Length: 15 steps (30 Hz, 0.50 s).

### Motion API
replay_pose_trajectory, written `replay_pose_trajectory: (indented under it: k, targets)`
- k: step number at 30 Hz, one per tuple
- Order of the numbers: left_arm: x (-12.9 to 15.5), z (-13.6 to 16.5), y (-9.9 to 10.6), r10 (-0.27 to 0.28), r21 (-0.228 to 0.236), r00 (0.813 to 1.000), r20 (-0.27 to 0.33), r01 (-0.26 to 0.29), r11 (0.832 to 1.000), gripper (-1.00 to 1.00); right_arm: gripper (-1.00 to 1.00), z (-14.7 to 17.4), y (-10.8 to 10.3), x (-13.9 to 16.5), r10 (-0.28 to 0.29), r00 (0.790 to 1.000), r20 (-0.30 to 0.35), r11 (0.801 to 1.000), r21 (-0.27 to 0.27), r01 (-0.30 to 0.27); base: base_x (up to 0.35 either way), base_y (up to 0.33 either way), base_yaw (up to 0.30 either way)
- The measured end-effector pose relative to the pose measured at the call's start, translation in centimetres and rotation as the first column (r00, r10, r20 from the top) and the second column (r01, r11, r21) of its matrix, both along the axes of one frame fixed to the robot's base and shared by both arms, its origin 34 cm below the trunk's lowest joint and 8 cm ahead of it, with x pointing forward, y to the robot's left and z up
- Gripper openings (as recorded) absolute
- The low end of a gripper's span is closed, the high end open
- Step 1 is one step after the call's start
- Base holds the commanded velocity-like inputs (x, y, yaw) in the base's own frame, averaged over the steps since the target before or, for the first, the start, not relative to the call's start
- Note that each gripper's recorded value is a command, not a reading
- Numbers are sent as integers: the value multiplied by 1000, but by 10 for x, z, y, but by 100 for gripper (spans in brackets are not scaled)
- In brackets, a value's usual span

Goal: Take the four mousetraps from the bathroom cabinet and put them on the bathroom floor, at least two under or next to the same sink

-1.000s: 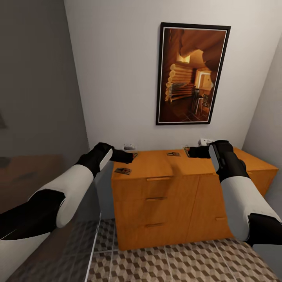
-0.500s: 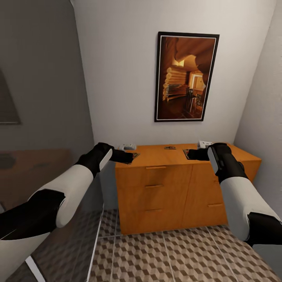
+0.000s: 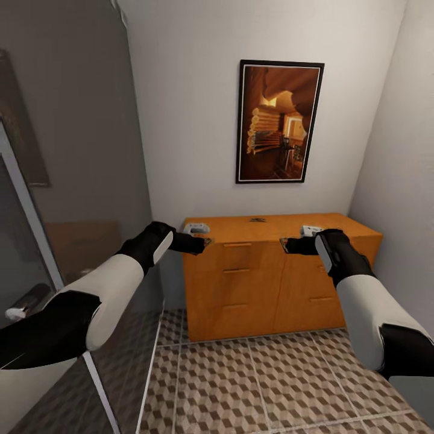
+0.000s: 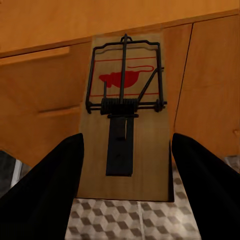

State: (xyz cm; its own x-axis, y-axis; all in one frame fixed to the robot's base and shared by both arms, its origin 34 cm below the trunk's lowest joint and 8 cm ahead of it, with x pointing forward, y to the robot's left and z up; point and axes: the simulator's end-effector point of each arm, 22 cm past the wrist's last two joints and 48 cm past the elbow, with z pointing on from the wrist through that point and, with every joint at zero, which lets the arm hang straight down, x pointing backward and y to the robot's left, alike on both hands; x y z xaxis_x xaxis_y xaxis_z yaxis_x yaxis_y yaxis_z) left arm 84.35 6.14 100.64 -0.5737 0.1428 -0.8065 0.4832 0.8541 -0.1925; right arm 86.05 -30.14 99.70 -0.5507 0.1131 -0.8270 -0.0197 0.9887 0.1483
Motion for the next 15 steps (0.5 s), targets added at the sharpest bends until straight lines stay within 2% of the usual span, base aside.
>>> replay_pose_trajectory:
  k: [9, 11, 15]
  targets:
    - [0, -3, 0, 1, 0, 1000, -5, -1, 1000, -100, -100, -18, 0, 2, 3, 1000, -4, 1000, -19, -3, -346, 0, 0]
    - [-4, -16, 0, 1, 6, 999, -32, 0, 1000, -100, -100, -23, 0, 1, 3, 1000, -13, 1000, -25, -4, -346, 0, 0]
    - [-5, -20, 0, 1, 7, 999, -41, -1, 1000, -100, -100, -25, 0, 1, 3, 1000, -16, 1000, -25, -4, -346, 0, 0]
